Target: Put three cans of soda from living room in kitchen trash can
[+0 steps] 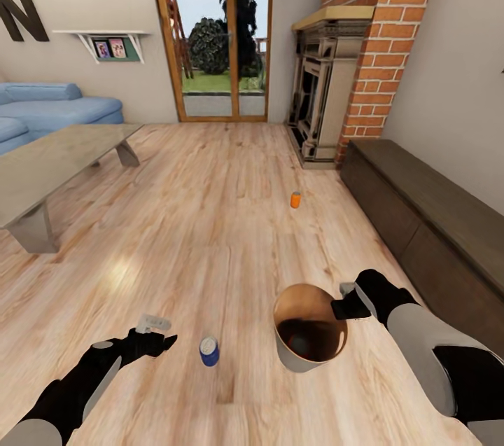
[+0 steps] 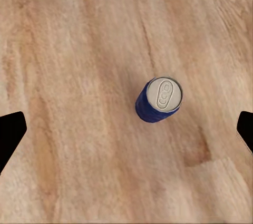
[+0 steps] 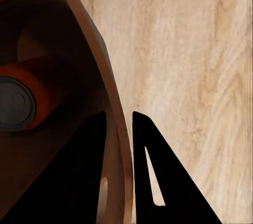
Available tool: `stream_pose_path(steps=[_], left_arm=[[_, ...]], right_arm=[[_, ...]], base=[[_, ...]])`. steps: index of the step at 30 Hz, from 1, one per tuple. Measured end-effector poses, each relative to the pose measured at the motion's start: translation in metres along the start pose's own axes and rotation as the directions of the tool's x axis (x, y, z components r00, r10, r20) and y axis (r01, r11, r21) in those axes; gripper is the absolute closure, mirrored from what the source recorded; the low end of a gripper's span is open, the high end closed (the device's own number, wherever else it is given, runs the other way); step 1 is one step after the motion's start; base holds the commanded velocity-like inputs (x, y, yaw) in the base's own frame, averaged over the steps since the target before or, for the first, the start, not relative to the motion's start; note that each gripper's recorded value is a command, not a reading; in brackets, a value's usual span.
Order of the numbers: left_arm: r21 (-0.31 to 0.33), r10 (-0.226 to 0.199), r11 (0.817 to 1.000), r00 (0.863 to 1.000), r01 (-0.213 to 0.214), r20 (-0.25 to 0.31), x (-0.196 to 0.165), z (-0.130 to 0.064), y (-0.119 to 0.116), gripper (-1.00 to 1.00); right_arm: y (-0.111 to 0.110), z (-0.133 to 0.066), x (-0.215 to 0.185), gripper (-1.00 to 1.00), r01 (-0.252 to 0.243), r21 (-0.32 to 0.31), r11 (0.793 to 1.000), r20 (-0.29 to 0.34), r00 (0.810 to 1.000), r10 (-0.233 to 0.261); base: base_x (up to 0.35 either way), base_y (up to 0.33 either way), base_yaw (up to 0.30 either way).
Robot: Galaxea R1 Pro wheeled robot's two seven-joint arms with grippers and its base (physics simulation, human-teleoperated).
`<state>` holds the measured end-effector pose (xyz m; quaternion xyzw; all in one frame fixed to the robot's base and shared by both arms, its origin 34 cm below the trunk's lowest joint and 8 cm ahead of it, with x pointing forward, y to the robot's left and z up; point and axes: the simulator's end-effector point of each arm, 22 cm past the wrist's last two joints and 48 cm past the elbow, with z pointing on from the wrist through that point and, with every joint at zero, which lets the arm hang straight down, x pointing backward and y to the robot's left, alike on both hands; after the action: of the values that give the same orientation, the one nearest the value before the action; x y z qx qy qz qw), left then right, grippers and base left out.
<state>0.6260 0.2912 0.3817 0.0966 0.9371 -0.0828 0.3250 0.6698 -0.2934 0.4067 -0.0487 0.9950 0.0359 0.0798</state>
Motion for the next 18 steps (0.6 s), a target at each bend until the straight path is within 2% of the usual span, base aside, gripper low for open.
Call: stream_pose_path(steps=[10,15,17,18], left_arm=[[-0.003,-0.007,1.000,1.000,0.007,-0.030,0.006,0.000,0.000,-1.00],[0.000,-0.034,0.999,0.995,0.034,-0.091,0.017,0.000,-0.003,-1.00],[0.009,-0.048,0.999,0.992,0.049,-0.118,0.021,0.002,-0.013,-1.00],[0.022,-0.064,0.997,0.987,0.068,-0.148,0.025,0.004,-0.024,-1.00]], right_arm=[[0.001,0.000,-0.001,1.00,0.001,-0.001,1.000,0.002,1.000,-0.001],[0.002,0.000,-0.001,1.00,0.003,-0.001,1.000,0.002,1.000,-0.003],[0.002,0.000,-0.001,1.00,0.002,-0.003,1.000,0.002,1.000,-0.002],[0.002,0.000,-0.001,1.00,0.002,-0.003,1.000,0.003,1.000,-0.002]], base=[[0.298,-0.147,0.000],[0.298,-0.146,0.000],[0.299,-0.147,0.000],[0.299,-0.150,0.000]])
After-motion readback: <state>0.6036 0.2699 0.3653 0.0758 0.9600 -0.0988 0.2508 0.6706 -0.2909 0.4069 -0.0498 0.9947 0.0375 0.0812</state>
